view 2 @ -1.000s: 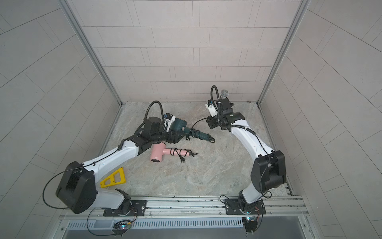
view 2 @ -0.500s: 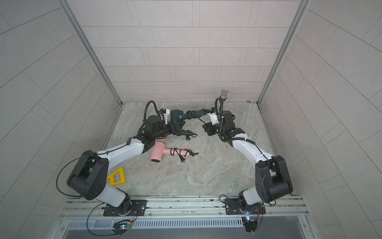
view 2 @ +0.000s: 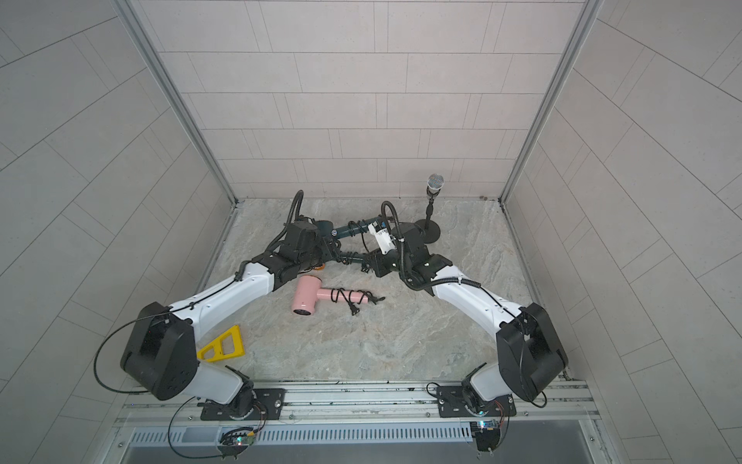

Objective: Wrap the cord around the hair dryer
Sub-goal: Wrap the power cord around the hair dryer.

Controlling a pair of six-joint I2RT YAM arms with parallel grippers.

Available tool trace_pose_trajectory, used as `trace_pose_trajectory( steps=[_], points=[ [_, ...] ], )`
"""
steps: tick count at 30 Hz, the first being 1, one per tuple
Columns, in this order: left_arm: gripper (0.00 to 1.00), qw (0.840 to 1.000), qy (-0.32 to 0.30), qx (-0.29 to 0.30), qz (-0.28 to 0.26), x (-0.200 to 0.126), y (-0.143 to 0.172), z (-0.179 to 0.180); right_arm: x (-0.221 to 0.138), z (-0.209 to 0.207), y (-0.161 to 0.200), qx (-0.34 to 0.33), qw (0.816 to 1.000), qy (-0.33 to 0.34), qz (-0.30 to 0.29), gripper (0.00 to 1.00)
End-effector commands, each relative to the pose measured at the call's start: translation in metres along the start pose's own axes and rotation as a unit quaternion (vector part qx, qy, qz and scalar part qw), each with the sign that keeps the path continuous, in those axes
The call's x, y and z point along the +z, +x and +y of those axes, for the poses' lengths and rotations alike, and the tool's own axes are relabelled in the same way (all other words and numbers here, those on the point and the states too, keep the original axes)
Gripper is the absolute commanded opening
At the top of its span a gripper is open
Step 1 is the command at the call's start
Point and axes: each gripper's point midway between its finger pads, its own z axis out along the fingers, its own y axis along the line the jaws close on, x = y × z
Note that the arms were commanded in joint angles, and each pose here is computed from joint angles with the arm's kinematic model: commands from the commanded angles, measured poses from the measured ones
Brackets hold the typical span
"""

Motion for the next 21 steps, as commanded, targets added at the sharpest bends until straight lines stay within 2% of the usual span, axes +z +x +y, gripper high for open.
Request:
trace_pose_trajectory(
  steps=[1,5,7,10,15,17,21],
  points=[
    [0.0,0.989,-0.103,0.049,-0.096,-0.031,-0.045,0.018,-0.004,0.014,0.005,-0.017,0.999,-0.002,0.048,0.0],
    [0.0,0.97,-0.159,0.163,-0.079,-0.036,-0.037,0.017,-0.01,0.015,-0.006,-0.042,0.995,0.013,0.087,0.0],
    [0.0,0.958,-0.176,0.219,-0.05,-0.035,-0.029,0.018,-0.019,0.013,-0.009,-0.071,0.99,0.028,0.115,0.0],
    [0.0,0.943,-0.167,0.287,-0.005,-0.034,-0.017,0.017,-0.037,0.008,-0.012,-0.115,0.98,0.051,0.155,0.0],
    [0.0,0.919,-0.066,0.376,0.103,-0.043,0.022,0.0,-0.065,-0.007,-0.009,-0.168,0.962,0.067,0.203,0.0],
    [0.0,0.907,-0.012,0.391,0.154,-0.053,0.042,-0.01,-0.076,-0.012,-0.007,-0.19,0.957,0.069,0.208,0.0],
    [0.0,0.893,0.097,0.391,0.2,-0.072,0.067,-0.033,-0.097,-0.003,-0.005,-0.227,0.957,0.033,0.179,0.0]
  ],
)
